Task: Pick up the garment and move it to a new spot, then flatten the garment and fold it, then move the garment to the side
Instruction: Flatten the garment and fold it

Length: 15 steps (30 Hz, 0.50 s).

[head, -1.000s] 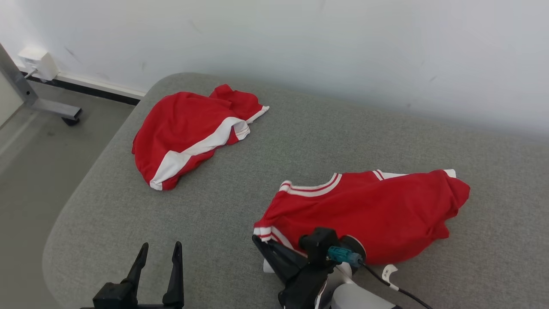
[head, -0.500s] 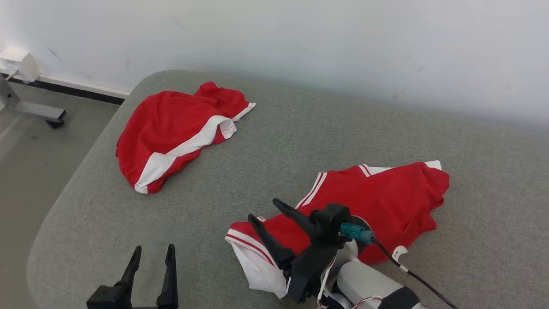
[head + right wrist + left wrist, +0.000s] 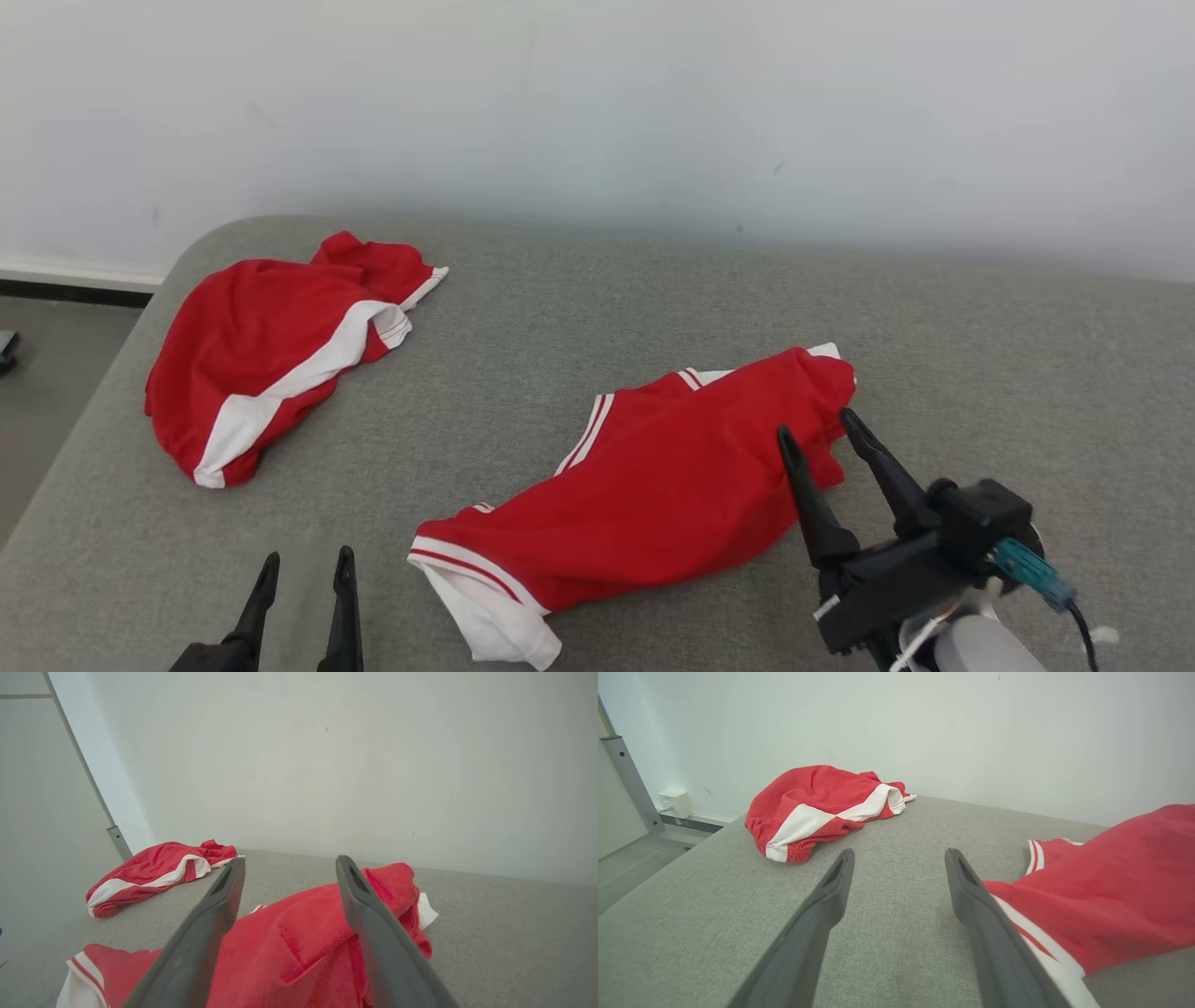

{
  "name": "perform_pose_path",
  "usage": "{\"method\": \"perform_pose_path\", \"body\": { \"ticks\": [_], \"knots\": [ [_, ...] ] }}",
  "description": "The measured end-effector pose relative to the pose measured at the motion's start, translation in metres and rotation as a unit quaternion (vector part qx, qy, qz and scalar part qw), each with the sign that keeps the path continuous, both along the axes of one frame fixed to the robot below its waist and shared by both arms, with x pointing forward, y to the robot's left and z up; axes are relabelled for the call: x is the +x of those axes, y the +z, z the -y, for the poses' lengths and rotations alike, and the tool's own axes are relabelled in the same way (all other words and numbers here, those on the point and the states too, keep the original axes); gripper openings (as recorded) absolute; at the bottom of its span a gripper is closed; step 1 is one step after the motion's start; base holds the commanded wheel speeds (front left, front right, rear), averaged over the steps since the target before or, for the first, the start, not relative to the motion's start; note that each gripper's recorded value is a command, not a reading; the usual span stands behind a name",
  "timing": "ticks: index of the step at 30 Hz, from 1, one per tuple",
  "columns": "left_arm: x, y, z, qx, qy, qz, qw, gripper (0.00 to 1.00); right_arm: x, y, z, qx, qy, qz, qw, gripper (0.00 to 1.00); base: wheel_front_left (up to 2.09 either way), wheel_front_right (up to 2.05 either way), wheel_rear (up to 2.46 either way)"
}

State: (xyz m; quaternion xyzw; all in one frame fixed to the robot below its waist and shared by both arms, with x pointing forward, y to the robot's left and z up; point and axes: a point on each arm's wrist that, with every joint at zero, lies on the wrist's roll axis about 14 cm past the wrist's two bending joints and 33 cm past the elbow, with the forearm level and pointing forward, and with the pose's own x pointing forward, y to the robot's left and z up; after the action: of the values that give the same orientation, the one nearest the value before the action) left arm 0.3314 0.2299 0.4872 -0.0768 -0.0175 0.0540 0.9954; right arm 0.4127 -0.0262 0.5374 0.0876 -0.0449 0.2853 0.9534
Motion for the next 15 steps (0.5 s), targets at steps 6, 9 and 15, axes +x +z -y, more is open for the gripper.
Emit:
{"method": "perform_pose_path", "body": {
  "ticks": [6,9,15],
  "knots": [
    [0.007,0.005,0.009,0.011,-0.018,0.007,1.0,1.0,-0.016,-0.017,0.07,0.003,-0.1,-0.017,0.995,1.0,0.0,0.0,0.0],
    [0.009,0.008,0.01,0.015,-0.022,0.012,1.0,1.0,-0.03,-0.033,0.097,0.004,-0.141,-0.038,0.989,1.0,0.0,0.0,0.0],
    [0.01,0.009,0.009,0.019,-0.021,0.012,1.0,1.0,-0.043,-0.051,0.116,0.002,-0.174,-0.063,0.983,1.0,0.0,0.0,0.0]
  ]
}}
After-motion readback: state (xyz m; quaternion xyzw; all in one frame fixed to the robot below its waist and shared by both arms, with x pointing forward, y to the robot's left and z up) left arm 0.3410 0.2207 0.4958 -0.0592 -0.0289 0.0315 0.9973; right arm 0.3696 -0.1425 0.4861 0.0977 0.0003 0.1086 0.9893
